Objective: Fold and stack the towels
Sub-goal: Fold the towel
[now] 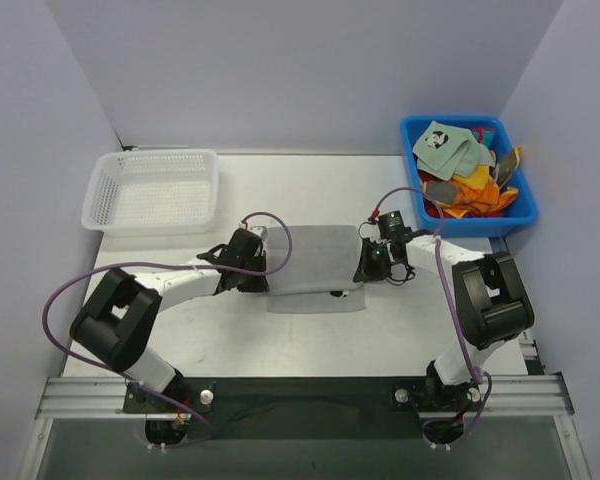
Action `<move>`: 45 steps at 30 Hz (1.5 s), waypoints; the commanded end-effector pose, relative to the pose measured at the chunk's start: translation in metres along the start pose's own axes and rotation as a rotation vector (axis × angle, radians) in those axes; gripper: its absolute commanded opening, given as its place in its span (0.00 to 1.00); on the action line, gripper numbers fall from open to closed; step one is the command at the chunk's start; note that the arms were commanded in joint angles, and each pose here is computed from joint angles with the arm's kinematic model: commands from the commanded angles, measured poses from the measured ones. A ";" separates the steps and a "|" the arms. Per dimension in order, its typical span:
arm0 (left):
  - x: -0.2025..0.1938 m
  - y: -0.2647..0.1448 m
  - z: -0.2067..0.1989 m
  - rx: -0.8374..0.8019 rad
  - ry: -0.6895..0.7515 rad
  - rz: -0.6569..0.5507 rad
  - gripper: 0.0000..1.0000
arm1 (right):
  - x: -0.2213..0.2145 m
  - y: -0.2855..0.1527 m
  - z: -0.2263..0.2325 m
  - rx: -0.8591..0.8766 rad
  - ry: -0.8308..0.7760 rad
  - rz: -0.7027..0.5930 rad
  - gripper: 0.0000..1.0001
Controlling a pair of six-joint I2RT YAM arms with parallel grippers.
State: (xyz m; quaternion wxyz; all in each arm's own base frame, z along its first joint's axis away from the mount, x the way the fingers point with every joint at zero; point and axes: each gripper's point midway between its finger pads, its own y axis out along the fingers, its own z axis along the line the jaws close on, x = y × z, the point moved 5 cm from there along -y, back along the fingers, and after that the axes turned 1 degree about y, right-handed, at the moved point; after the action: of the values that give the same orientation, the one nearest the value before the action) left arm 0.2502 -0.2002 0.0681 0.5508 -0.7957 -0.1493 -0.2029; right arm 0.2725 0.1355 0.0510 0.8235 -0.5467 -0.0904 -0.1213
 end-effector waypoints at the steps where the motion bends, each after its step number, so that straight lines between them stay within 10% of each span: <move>1: 0.000 0.009 0.003 0.022 -0.023 -0.009 0.00 | -0.007 0.005 -0.013 -0.053 -0.003 0.041 0.00; 12: 0.036 0.033 0.015 0.110 -0.020 -0.029 0.00 | 0.029 0.017 -0.018 -0.062 -0.016 -0.009 0.00; 30: 0.090 -0.048 -0.009 0.052 0.044 -0.234 0.00 | 0.063 -0.059 0.012 -0.009 -0.074 -0.235 0.00; 45: 0.022 -0.015 -0.003 0.018 0.004 -0.080 0.00 | 0.017 -0.030 -0.010 -0.045 -0.022 -0.084 0.00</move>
State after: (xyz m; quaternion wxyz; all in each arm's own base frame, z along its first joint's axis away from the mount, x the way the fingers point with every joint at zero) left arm 0.2653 -0.1990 0.1097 0.5333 -0.7889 -0.1874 -0.2410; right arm 0.2875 0.1260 0.0940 0.8201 -0.5291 -0.1453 -0.1624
